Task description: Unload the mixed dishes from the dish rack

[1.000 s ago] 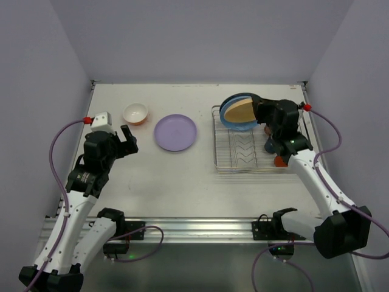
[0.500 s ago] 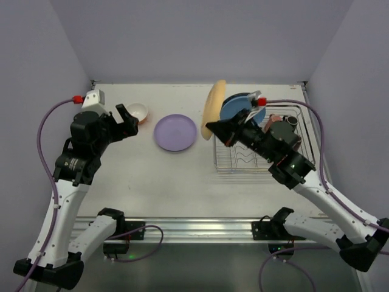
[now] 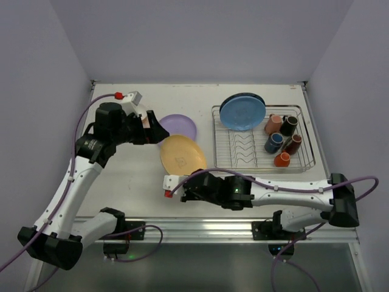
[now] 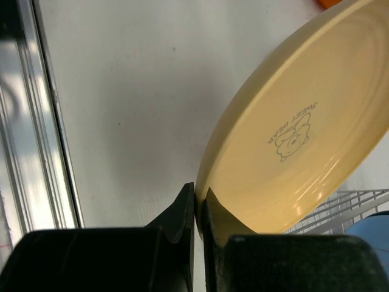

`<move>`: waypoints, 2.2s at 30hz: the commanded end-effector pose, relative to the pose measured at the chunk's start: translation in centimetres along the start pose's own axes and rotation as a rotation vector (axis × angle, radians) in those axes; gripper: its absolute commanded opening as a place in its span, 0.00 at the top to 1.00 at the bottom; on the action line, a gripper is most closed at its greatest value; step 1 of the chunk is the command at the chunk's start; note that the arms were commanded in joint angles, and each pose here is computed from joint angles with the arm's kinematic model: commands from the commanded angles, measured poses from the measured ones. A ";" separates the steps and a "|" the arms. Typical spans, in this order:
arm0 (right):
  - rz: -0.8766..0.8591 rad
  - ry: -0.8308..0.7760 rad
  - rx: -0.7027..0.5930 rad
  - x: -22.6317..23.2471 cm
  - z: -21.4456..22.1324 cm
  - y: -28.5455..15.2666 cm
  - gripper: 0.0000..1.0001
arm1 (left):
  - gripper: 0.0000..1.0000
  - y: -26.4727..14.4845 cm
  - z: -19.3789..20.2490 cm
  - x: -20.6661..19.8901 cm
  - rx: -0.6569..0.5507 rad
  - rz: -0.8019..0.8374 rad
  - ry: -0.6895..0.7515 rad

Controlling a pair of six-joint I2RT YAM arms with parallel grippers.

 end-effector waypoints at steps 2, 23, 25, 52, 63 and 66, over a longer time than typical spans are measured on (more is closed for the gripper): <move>0.105 -0.176 0.070 -1.8 -1.7 -0.3 1.00 | 0.00 1.1 3.4 -0.2 0.117 -0.046 0.079; 0.286 -0.179 0.126 -4.0 -1.6 2.3 0.68 | 1.00 5.1 6.0 3.9 0.136 -0.297 0.083; 0.326 -0.100 0.090 -4.8 -1.5 1.7 0.02 | 1.00 5.7 5.5 4.5 0.090 -0.342 0.057; 0.772 0.701 -0.485 -13.7 2.7 -11.8 0.01 | 0.81 18.1 -1.4 13.1 -0.019 -0.361 -0.354; 0.839 0.689 -0.351 -14.0 3.9 -10.7 0.01 | 0.12 18.8 -1.6 10.7 -0.008 -0.544 -0.173; 0.828 0.713 -0.353 -13.8 3.9 -10.4 0.01 | 0.11 18.7 -1.4 10.8 0.005 -0.614 -0.142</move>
Point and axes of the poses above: each gripper's point midway between its finger pads, its own y axis out along the fingers, its own x axis along the line the jaws close on, z = x × y, the point moved 5 cm from there along -y, back along the fingers, and after that the axes turned 1 degree about -y, right-handed, at the moved point
